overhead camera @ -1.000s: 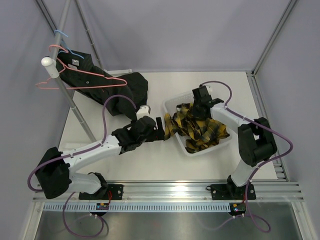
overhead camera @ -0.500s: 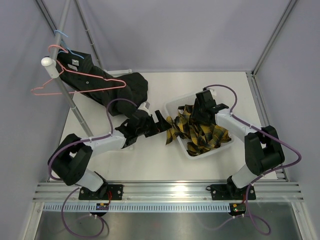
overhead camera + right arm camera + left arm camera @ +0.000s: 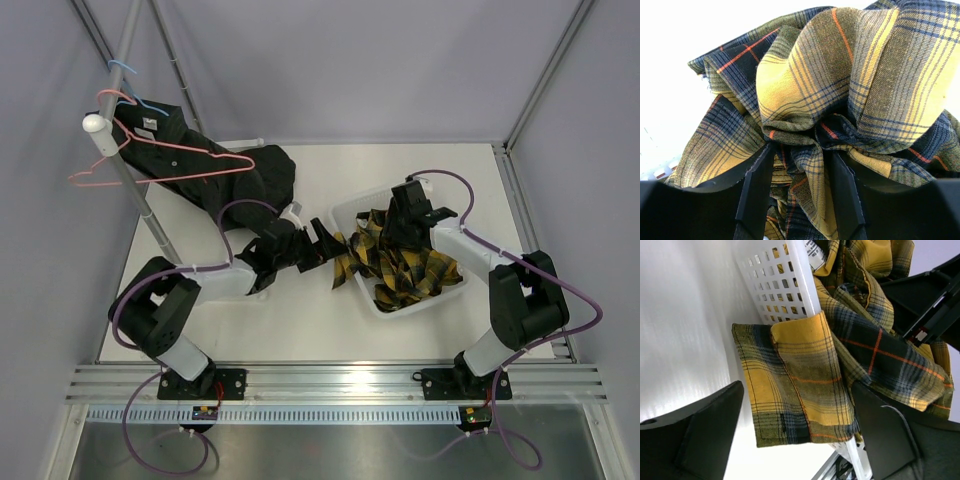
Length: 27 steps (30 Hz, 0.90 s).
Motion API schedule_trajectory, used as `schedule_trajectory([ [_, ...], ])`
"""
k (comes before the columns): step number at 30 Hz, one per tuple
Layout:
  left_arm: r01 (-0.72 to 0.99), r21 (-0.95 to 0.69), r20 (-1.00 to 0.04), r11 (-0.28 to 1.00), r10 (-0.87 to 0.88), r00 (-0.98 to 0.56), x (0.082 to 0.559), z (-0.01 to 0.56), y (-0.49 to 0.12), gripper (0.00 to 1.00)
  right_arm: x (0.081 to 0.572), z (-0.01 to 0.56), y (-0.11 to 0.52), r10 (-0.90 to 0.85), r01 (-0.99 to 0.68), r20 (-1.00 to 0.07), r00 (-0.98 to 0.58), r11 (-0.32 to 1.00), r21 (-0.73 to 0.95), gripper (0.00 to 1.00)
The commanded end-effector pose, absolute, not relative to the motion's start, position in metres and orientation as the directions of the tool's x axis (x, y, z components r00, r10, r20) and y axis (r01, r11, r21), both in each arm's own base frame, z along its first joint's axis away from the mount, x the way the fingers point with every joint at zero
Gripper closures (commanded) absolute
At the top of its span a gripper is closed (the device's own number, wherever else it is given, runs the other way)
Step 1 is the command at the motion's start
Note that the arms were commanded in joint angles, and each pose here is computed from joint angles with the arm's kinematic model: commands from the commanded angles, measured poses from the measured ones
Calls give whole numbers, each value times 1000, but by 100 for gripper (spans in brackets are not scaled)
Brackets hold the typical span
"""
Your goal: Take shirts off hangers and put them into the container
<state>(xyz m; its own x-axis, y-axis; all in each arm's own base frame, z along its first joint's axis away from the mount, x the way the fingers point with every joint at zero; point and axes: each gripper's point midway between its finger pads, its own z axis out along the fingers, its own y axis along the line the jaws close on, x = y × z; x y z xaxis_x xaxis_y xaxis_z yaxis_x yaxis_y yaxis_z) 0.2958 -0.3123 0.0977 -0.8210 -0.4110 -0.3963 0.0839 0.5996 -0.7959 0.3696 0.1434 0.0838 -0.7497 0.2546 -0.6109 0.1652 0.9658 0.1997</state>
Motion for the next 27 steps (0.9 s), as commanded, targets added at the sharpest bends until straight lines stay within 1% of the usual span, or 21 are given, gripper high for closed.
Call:
schedule_trajectory([
  [1, 108, -838, -373, 536, -416, -829, 302, 103, -325, 15, 371, 84, 142, 246, 160, -625, -741, 968, 191, 45],
  [3, 100, -852, -352, 513, -422, -836, 305, 99, -331, 24, 370, 83, 140, 244, 165, -624, -742, 969, 183, 45],
  [4, 102, -860, -342, 500, -415, -843, 303, 99, -333, 33, 371, 81, 139, 241, 166, -622, -745, 970, 177, 46],
  [6, 97, -870, -328, 483, -421, -846, 304, 96, -336, 38, 370, 80, 138, 237, 165, -621, -748, 971, 171, 46],
  [7, 95, -873, -322, 479, -420, -849, 303, 95, -337, 44, 370, 80, 138, 239, 169, -623, -745, 971, 170, 45],
  [13, 93, -871, -326, 482, -427, -843, 297, 94, -330, 50, 371, 77, 139, 240, 169, -621, -746, 970, 172, 46],
  [14, 95, -871, -329, 483, -429, -841, 296, 95, -329, 54, 370, 76, 139, 239, 169, -619, -748, 971, 172, 46],
  [16, 95, -868, -335, 488, -433, -837, 292, 98, -324, 58, 371, 74, 139, 240, 171, -617, -750, 971, 170, 46],
  [19, 95, -858, -350, 505, -438, -828, 289, 102, -318, 59, 371, 73, 139, 239, 173, -614, -752, 971, 165, 46],
  [23, 101, -849, -367, 519, -441, -819, 289, 107, -313, 65, 371, 73, 138, 244, 176, -615, -750, 970, 169, 46],
  [27, 102, -849, -367, 518, -440, -820, 288, 107, -313, 68, 370, 73, 138, 241, 178, -615, -751, 970, 164, 46],
])
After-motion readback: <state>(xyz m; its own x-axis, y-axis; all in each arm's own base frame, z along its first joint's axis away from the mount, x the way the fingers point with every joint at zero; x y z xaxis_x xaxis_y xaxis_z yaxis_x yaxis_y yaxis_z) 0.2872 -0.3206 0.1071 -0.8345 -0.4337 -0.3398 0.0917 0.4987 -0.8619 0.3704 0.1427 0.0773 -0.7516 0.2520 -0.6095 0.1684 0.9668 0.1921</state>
